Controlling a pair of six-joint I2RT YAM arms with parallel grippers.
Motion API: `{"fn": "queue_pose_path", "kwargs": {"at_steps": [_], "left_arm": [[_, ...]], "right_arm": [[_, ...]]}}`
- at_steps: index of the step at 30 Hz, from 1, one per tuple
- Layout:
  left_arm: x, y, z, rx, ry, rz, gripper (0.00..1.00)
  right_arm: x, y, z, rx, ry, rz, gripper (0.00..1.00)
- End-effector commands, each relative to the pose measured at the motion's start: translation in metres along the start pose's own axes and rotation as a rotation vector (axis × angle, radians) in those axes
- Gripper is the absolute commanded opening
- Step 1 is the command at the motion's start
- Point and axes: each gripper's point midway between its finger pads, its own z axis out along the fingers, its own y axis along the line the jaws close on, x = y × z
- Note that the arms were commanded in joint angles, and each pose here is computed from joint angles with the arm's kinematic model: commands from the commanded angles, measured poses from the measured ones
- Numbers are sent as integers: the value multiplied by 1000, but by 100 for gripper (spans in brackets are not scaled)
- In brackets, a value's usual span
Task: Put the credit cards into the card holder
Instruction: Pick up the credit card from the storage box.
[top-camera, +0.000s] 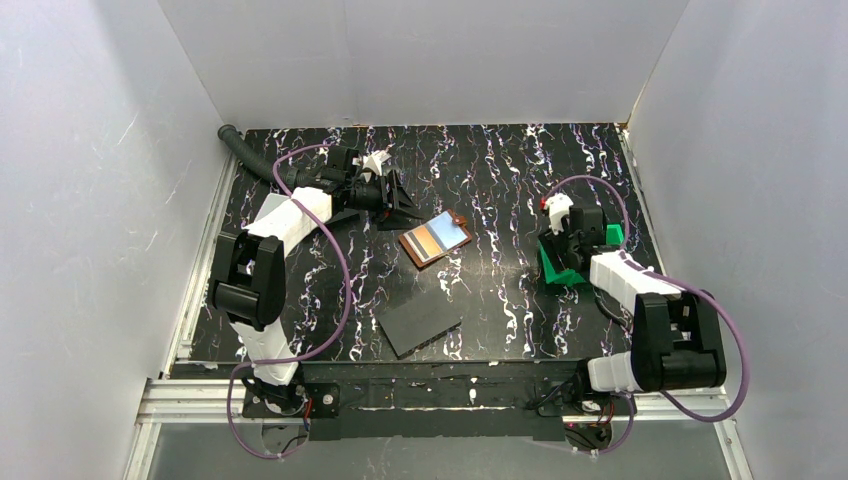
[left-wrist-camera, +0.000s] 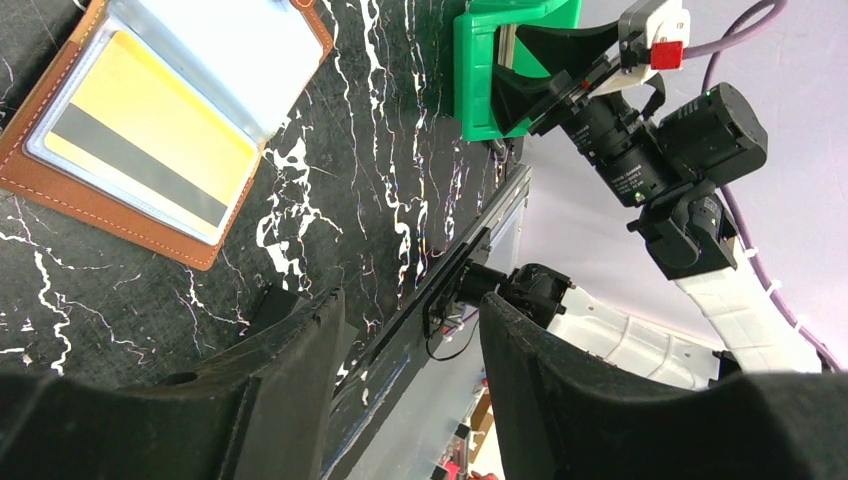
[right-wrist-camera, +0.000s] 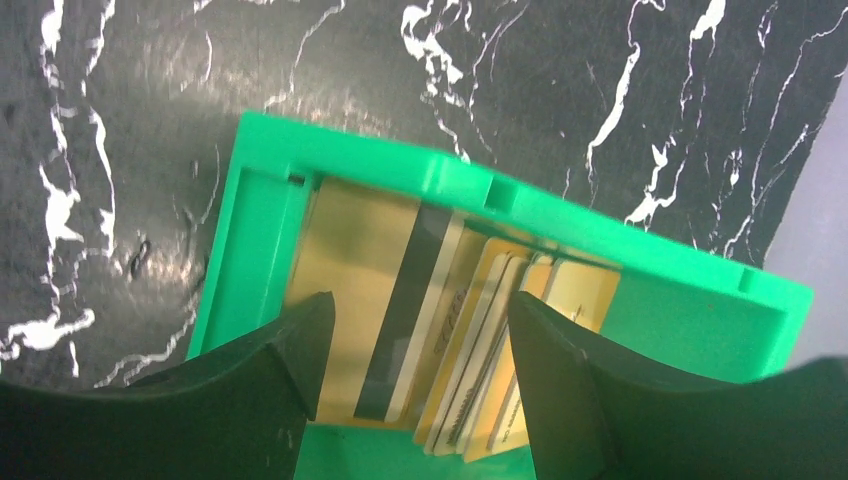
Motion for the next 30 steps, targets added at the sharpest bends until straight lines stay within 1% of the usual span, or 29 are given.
{"fn": "queue_pose_path", "kwargs": {"at_steps": [1,3,5,7,9,11,12,13,14,15,16,17,18,19,20,22,24,30], "left_arm": [[3,-2,-3,23,12,4,51],[3,-1,-2,21,13,3,51],[3,-1,-2,20,15,-1,51],[2,1,-2,19,16,-4,51],[2,0,-3,20,14,-2,51],[2,0,-2,20,14,-3,51],[2,0,-2,20,15,-2,51],[2,0,-2,20,14,-4,51],[3,0,-2,20,15,-4,51],[3,0,-2,20,16,-4,51],[2,-1,-3,21,14,-2,51],[2,-2,-3,22,12,0,51],[2,-2,-3,21,12,2,51],[2,-2,-4,21,11,3,51],[2,-3,-4,22,10,4,51],[2,-2,-4,22,11,1,51],[2,-3,-3,24,12,2,51],[3,0,-2,22,14,-2,51]], "right_arm": [[2,17,14,-75,26,72,70],[3,19,17,-83,32,90,63],[4,19,18,-83,35,99,52],[4,17,17,-69,31,109,45],[2,17,14,-65,14,121,36],[1,15,12,-55,8,123,31],[2,11,10,-33,11,125,28],[6,3,10,15,26,132,22],[9,-6,9,74,44,144,17],[12,-17,6,136,63,147,19],[17,-25,4,183,81,139,27],[21,-33,-1,235,99,132,40],[18,-44,-5,297,79,144,54],[17,-50,-10,329,65,147,64],[15,-50,-13,332,43,143,70],[5,-41,-17,265,-28,125,76],[-5,-30,-19,200,-89,135,79],[-4,-15,-13,129,-112,211,92]]}}
